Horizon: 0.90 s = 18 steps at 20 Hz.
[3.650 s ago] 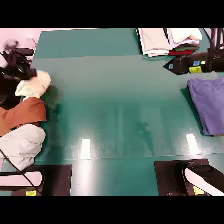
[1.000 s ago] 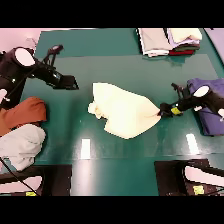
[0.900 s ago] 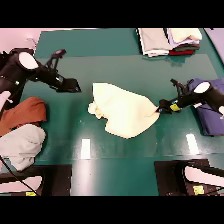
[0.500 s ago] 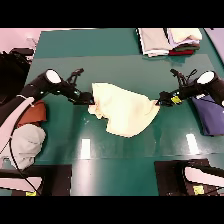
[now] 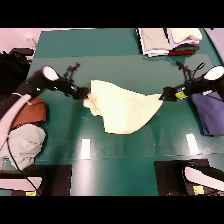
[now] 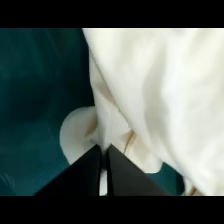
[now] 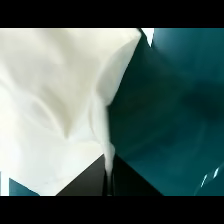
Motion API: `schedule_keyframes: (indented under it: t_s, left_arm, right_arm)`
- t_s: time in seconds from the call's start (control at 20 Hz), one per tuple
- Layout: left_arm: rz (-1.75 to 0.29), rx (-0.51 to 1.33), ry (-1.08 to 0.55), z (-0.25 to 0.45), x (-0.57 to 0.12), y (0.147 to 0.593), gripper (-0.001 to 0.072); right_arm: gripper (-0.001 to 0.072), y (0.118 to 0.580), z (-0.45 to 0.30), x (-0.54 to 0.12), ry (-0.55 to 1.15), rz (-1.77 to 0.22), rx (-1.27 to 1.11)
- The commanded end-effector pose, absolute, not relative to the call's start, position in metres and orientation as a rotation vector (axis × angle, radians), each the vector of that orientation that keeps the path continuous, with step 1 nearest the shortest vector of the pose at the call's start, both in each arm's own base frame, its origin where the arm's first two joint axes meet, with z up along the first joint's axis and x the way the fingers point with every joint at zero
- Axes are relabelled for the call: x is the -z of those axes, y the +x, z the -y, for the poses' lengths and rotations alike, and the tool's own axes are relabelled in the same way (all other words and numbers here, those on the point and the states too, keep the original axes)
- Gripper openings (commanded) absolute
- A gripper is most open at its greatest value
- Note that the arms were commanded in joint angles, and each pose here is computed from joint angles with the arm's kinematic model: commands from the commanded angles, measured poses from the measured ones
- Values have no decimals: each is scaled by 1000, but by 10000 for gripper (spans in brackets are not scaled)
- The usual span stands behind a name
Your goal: Fold the shirts.
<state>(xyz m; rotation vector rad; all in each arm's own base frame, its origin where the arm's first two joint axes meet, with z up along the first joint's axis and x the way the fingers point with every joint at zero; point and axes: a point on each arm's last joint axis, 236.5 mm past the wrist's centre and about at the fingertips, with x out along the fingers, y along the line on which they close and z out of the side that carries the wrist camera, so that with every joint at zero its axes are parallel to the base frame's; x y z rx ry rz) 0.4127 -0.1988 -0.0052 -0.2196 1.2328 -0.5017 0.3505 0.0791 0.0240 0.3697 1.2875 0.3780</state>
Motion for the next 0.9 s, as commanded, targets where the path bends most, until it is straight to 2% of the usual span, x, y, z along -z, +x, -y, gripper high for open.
schedule_keyframes:
  t_s: [0.0,0.15,0.35,0.65,0.85]
  left_arm:
    - [-977,385,-162,140,-90,451,21]
    - [-674,291,-82,90,-220,451,21]
    - [-302,214,1,58,-379,388,22]
    - [1,213,11,53,-484,285,22]
    - [224,219,21,50,-561,207,22]
  right_arm:
    - [18,369,-56,-89,264,-1103,-330]
    - [18,380,-41,-188,188,-856,-299]
    - [18,354,-30,-326,82,-512,-255]
    - [18,283,-17,-457,-22,-169,-144]
    - [17,250,0,-507,-77,-47,-29]
